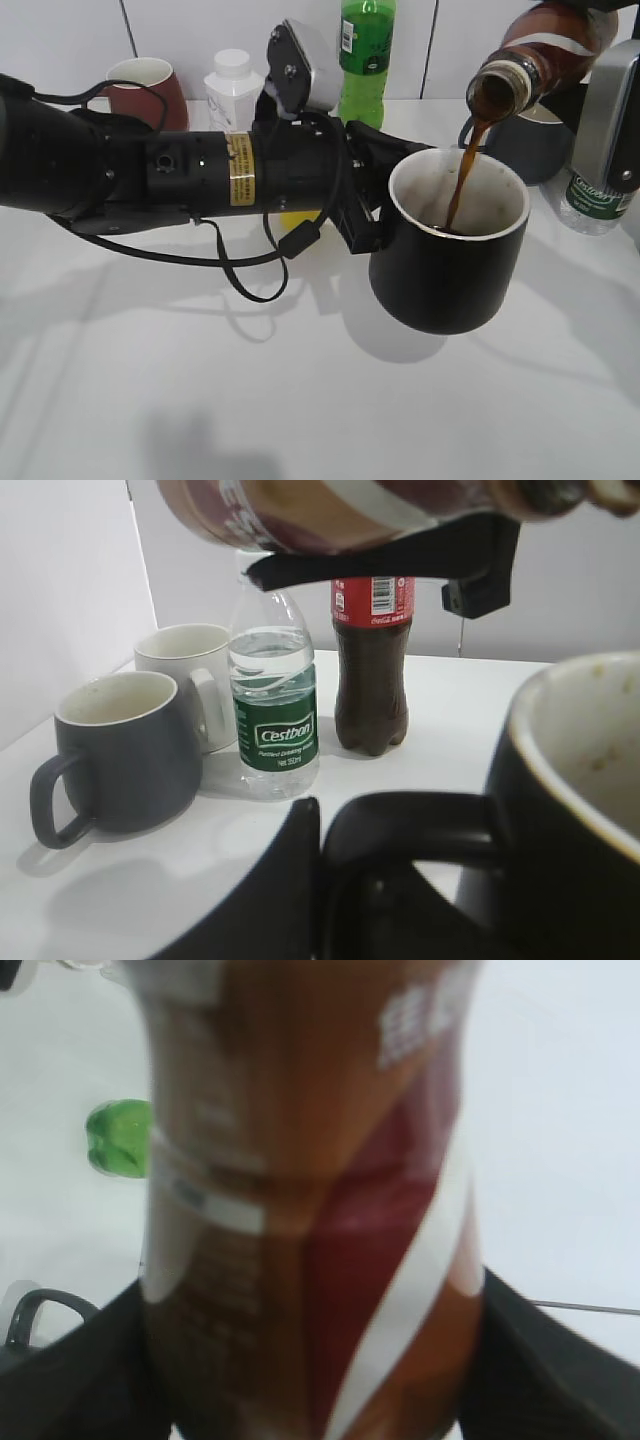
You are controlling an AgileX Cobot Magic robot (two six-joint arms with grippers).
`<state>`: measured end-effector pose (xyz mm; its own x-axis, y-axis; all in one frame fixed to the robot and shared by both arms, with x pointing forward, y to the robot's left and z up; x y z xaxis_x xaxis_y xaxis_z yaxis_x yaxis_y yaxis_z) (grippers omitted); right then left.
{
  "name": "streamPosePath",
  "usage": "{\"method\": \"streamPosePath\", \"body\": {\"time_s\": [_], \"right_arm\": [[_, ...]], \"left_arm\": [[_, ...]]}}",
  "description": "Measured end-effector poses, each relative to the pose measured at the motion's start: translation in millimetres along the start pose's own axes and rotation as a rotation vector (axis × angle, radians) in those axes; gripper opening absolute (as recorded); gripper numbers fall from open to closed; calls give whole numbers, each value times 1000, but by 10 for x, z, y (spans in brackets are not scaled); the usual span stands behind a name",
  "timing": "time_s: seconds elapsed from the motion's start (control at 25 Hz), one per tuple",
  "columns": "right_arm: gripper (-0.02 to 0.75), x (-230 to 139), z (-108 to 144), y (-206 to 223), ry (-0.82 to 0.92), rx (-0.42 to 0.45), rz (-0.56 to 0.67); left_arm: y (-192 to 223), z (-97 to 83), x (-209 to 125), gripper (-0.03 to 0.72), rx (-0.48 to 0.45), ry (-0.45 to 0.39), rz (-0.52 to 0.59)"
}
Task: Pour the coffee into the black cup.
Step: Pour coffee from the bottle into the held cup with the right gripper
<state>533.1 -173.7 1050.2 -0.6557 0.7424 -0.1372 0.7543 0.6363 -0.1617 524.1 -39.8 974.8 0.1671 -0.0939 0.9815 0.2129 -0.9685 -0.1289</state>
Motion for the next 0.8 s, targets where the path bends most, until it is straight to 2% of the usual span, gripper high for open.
{"method": "streamPosePath", "body": {"time_s": [0.8], "right_arm": [[535,-2,-7,1,-42,-2,0]], "left_arm": [[0,-2,-2,37,-1,1,1]]}}
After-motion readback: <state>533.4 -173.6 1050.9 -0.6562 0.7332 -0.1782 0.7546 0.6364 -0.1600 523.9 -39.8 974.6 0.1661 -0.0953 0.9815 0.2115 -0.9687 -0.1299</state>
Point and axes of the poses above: a point on each arm's last joint axis where the gripper is mounted, y pointing out along that axis toward the gripper, z along the wrist's bending axis when the last joint is at zero, x = y × z, the point moved 6 cm from there along y, pointing out along that axis toward the gripper, and after that the axes turned 12 degrees about -y, right-handed, at the moved point
